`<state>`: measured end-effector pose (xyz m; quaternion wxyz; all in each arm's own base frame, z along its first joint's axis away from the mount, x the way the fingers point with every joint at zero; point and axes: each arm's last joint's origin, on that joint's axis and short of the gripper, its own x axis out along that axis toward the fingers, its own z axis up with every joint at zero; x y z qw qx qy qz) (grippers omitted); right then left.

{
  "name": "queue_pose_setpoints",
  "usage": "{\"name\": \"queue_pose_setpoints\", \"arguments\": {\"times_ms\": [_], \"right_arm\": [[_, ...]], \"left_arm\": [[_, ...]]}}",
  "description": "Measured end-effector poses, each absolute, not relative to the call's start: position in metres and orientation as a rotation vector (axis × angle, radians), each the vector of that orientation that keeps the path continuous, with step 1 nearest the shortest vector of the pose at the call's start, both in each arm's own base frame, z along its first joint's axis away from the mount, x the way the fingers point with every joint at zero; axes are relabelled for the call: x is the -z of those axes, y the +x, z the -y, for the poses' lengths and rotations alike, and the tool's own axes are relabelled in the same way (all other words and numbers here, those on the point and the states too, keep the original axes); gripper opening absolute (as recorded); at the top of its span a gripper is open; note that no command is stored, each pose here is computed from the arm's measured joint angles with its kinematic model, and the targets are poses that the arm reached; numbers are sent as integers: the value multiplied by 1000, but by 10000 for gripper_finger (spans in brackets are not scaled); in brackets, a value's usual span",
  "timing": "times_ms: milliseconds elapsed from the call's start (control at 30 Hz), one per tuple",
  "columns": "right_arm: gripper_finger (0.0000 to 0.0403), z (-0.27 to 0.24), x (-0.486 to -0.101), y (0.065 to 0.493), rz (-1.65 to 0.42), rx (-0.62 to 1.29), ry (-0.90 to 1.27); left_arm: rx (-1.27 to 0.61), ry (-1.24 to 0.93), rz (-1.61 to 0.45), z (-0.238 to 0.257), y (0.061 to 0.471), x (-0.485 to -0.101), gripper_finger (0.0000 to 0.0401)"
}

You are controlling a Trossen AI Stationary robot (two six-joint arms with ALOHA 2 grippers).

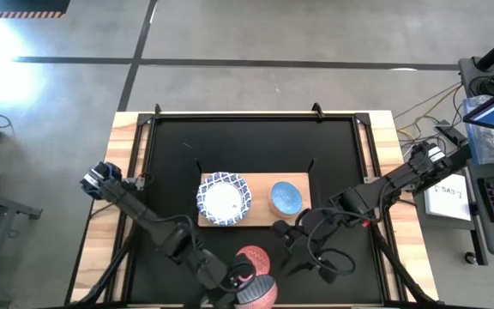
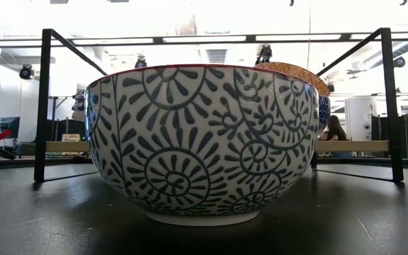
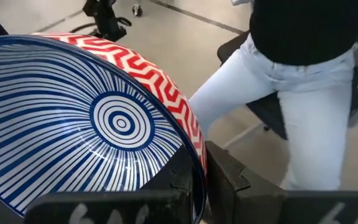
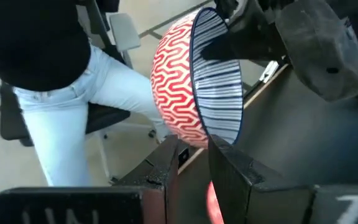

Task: Place and stack bowls onto a shelf
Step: Stack the dark blue patterned bowl on top of the light blue patterned bowl on the shelf

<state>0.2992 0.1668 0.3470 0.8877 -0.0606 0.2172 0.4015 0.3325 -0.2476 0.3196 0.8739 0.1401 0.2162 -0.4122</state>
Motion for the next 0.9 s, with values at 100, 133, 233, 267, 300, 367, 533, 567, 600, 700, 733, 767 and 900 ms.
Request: {"name": "queue_pose_setpoints", "arguments": {"times_ms": [100,133,233,267,300,367,533,567,600,700,733,767,900], "right_arm": [[77,-163,-347,302,-442,-781,-166],[77,-160,-347,303,-440,-755,-185],[77,-145,-346,307,-456,-651,-226],[77,-139,-346,309,-471,-608,-231],[77,-132,-345,311,-493,-570,-233],[77,-117,-341,314,-539,-518,-227],[77,-86,-334,317,-654,-482,-171],[77,-82,-333,316,-676,-494,-145],[77,-78,-332,315,-693,-503,-120],[77,-72,-332,314,-720,-538,-33],[78,-72,-332,314,-724,-556,-1],[79,-72,-332,314,-726,-580,19],[98,-76,-333,313,-724,-623,26]], "left_arm": [[870,336,-466,239,336,-317,5],[868,345,-489,236,337,-315,5],[854,376,-567,224,338,-312,5],[852,389,-578,221,339,-313,5],[850,404,-583,218,339,-315,5],[850,437,-605,211,339,-322,5],[840,464,-721,192,337,-333,5],[831,463,-738,188,337,-335,5],[823,462,-749,185,338,-337,5],[805,461,-781,175,339,-337,5],[800,460,-793,172,339,-336,5],[795,461,-804,169,340,-336,5],[798,478,-801,162,343,-336,5]]}}
